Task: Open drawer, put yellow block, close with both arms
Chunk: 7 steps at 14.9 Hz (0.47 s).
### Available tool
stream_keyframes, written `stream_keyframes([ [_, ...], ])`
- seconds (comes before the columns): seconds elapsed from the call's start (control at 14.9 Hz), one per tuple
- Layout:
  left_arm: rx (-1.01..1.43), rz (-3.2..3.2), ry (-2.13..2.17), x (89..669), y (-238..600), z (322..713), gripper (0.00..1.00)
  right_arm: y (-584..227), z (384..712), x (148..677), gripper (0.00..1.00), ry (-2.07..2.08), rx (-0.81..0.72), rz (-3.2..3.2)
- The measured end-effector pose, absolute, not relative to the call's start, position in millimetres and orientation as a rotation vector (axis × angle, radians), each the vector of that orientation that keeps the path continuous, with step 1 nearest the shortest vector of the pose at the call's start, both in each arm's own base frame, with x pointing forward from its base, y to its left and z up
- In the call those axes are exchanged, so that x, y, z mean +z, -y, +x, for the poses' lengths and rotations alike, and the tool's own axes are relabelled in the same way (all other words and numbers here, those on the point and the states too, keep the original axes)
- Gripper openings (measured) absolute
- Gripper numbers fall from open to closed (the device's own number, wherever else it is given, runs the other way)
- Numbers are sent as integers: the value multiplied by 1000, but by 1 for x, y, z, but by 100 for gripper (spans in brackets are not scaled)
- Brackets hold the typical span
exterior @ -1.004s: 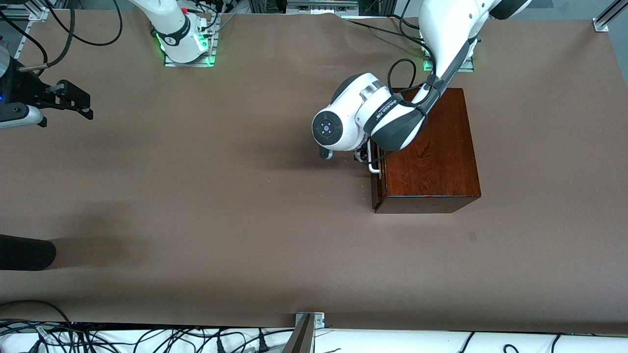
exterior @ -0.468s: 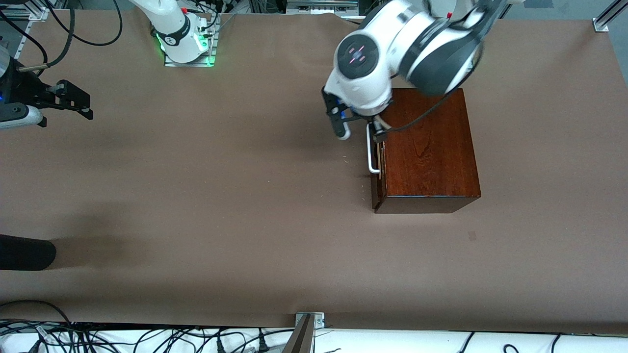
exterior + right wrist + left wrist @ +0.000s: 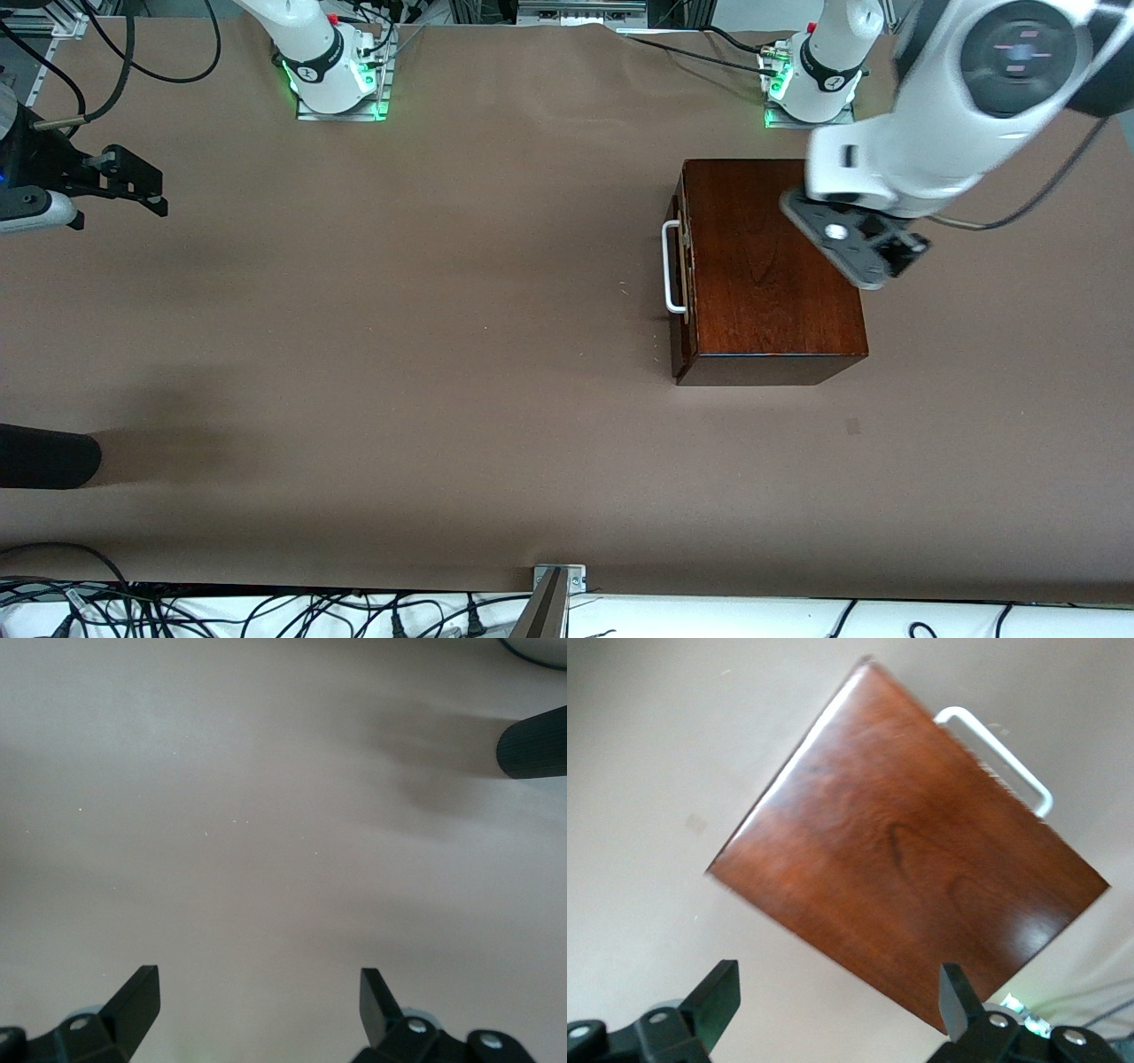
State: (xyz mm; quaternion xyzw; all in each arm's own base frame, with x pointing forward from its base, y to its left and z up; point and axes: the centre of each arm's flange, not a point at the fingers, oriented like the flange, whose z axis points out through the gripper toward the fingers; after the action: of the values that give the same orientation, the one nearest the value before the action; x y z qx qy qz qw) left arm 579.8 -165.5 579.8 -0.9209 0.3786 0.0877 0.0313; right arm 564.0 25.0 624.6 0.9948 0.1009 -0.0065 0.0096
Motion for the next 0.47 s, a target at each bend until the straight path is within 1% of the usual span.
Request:
stream_keyframes([
  [0.13,168,-2983,-862,588,127,577,100,-25,564,625,100,-315,-20,3106],
  [0.27,56,-3083,-444,597,104,565,100,-25,564,625,100,-315,-20,3106],
  [0.4,7,-3107,-104,604,88,553,100,-25,564,625,100,-314,-20,3106],
  [0.47,3,-3111,-11,606,78,549,100,-25,564,625,100,-314,-20,3106],
])
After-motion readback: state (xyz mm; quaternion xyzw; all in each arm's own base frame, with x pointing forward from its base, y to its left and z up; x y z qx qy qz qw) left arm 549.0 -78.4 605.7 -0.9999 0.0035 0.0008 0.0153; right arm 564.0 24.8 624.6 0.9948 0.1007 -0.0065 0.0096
